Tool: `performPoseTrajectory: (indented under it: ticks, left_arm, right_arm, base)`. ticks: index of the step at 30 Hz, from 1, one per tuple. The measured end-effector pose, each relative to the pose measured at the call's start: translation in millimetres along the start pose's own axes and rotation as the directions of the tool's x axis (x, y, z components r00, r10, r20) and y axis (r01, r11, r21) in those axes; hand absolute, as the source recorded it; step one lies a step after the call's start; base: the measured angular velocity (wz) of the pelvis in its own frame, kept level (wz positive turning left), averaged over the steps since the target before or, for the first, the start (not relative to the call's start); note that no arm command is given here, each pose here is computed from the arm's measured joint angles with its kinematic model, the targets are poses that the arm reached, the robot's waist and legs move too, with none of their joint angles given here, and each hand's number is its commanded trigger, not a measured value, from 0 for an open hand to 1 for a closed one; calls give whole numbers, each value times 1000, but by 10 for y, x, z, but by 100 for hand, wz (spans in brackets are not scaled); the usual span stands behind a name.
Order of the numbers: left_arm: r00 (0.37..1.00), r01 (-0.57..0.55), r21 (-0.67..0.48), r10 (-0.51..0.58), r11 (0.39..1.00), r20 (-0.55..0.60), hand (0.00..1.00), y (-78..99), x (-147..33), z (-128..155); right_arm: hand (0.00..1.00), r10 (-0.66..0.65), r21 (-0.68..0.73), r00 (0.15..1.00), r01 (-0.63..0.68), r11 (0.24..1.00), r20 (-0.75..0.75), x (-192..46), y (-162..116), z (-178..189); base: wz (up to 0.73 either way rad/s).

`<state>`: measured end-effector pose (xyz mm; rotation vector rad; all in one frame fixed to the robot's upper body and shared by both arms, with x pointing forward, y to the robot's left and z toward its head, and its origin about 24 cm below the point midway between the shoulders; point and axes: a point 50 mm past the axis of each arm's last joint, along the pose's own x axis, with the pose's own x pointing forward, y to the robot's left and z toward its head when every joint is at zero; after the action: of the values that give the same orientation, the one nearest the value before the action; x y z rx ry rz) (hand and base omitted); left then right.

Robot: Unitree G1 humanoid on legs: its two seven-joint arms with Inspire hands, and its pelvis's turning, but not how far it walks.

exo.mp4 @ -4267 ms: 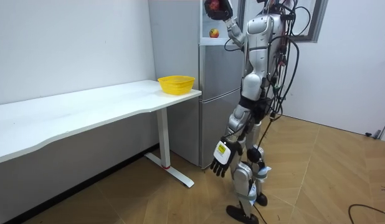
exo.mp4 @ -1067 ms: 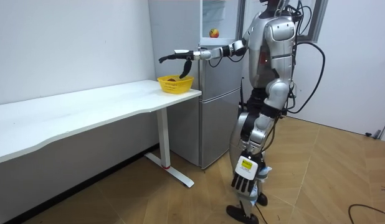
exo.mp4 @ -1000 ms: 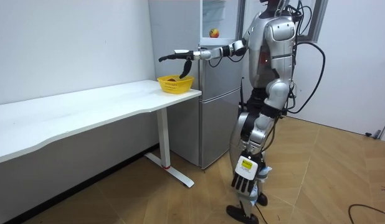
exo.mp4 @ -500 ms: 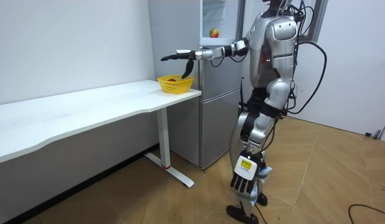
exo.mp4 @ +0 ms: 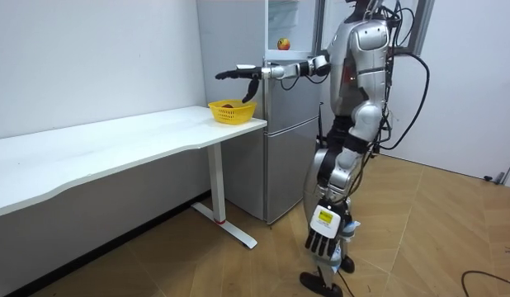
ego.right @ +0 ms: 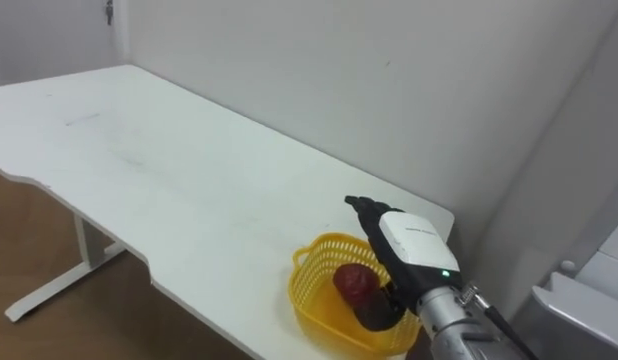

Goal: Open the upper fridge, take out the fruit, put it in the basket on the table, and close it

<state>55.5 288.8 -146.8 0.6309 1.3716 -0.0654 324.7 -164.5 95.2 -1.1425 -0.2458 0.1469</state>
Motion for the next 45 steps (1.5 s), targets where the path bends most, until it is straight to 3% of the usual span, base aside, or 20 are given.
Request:
performPoseTrajectory:
  ticks: [11,24,28,36,45]
  left_arm:
    - [1000,22,-17,-23,1000,-6,0,-247,-20,-82]
    - [998,62,-42,-62,997,13,0,-516,-39,-102]
    - [995,104,-98,-103,990,10,0,-684,-60,-109]
    - [993,117,-130,-112,985,41,0,-737,-67,-75]
    - [993,115,-48,-113,992,37,0,-797,-69,-69]
  right_arm:
    - [0,-187,135,971,167,977,150,-174,-314,328]
    - [0,-348,353,915,263,898,204,-600,-328,642]
    - [0,-369,381,906,273,884,207,-757,-326,676]
    - [0,-445,376,879,359,854,171,-889,-449,636]
    - [0,-494,410,847,387,826,197,-1000,-428,735]
  base:
    - [-12]
    - [-21]
    - [-18]
    - [-12]
    - [-6]
